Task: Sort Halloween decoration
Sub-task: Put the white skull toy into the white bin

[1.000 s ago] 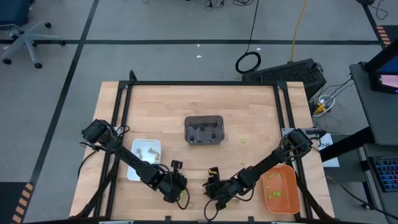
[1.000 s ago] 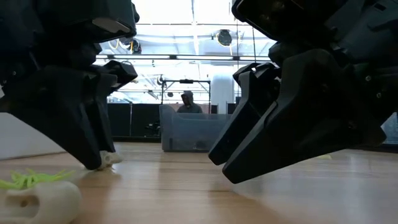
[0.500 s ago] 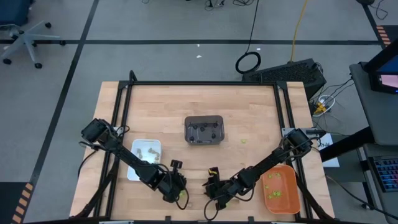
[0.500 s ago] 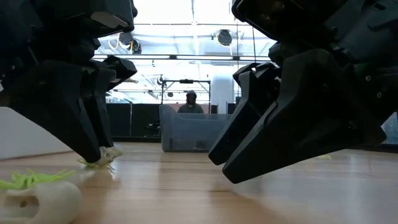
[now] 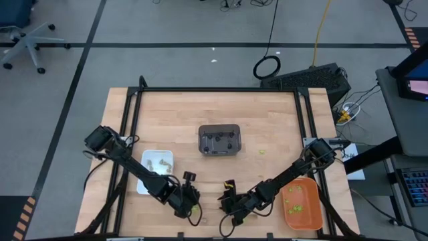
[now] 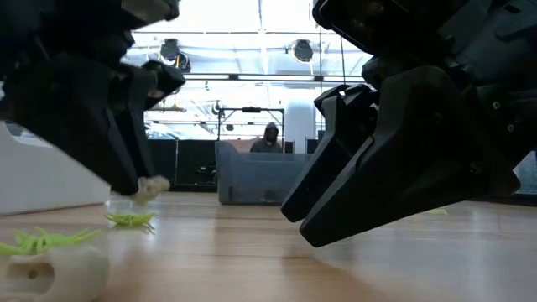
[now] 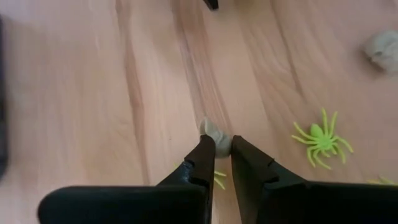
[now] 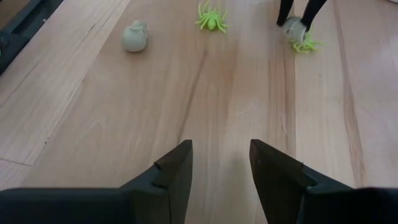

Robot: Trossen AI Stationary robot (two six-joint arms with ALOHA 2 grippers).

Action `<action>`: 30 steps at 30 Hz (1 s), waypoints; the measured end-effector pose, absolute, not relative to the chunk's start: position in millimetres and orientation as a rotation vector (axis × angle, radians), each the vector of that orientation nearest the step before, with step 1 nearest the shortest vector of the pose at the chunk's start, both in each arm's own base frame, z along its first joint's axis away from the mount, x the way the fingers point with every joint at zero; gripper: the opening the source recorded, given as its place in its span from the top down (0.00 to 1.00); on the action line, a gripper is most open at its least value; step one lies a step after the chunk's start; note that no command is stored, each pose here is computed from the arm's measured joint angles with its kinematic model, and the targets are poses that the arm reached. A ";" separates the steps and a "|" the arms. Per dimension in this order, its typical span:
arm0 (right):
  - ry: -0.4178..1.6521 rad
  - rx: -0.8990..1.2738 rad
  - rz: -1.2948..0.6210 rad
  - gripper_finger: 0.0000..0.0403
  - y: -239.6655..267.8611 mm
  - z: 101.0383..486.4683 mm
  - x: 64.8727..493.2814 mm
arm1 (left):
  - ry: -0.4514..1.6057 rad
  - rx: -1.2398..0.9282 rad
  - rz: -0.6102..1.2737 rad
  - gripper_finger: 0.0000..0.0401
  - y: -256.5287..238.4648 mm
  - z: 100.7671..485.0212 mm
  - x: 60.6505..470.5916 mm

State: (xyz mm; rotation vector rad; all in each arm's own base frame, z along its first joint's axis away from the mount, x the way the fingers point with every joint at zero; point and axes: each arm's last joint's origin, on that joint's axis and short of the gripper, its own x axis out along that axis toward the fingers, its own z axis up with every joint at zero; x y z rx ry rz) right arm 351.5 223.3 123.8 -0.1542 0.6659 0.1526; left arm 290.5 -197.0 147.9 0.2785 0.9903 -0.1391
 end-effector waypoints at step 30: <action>0.664 -0.155 0.146 0.63 222.3 124.1 352.2 | 0.807 0.961 -0.115 0.90 -209.7 168.8 273.9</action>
